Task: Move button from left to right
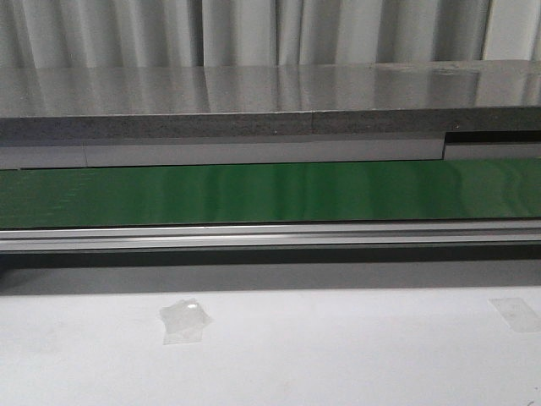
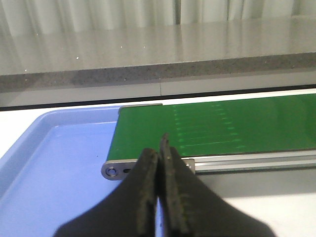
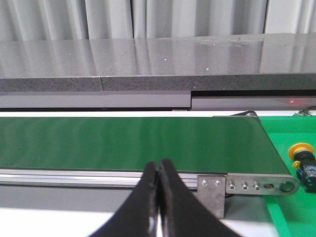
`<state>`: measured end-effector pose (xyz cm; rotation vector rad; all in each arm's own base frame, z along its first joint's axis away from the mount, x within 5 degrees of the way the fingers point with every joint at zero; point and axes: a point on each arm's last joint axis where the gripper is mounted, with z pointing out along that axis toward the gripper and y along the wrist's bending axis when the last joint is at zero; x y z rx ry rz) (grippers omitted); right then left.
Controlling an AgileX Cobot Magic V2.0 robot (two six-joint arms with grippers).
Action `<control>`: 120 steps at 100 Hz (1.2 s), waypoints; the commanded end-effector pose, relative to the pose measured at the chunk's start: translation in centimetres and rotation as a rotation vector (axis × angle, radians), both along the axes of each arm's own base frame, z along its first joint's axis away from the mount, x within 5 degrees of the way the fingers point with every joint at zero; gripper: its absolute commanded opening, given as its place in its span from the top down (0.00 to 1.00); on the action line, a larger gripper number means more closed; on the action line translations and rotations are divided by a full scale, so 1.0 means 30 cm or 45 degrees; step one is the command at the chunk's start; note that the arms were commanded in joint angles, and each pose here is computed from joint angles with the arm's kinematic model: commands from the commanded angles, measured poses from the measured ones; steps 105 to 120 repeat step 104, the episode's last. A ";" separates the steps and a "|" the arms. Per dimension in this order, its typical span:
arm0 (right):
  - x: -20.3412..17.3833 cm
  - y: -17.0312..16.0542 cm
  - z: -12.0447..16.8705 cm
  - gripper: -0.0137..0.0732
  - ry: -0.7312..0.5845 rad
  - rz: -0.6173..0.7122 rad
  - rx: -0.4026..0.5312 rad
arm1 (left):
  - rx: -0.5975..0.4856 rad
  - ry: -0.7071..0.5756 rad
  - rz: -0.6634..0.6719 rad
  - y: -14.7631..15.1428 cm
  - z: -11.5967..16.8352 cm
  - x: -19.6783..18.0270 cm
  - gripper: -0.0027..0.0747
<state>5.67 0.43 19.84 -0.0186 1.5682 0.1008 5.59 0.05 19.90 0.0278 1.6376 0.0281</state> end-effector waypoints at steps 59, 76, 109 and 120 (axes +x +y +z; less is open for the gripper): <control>-0.009 0.000 0.046 0.92 -0.152 0.001 -0.007 | -0.015 -0.221 -0.003 -0.002 0.011 -0.003 0.99; -0.009 0.000 0.046 0.92 -0.152 0.001 -0.007 | -0.015 -0.221 -0.003 -0.002 0.011 -0.003 0.99; -0.009 0.000 0.046 0.92 -0.152 0.001 -0.007 | -0.015 -0.221 -0.003 -0.002 0.011 -0.003 0.99; -0.009 0.000 0.046 0.92 -0.152 0.001 -0.007 | -0.015 -0.221 -0.003 -0.002 0.011 -0.003 0.99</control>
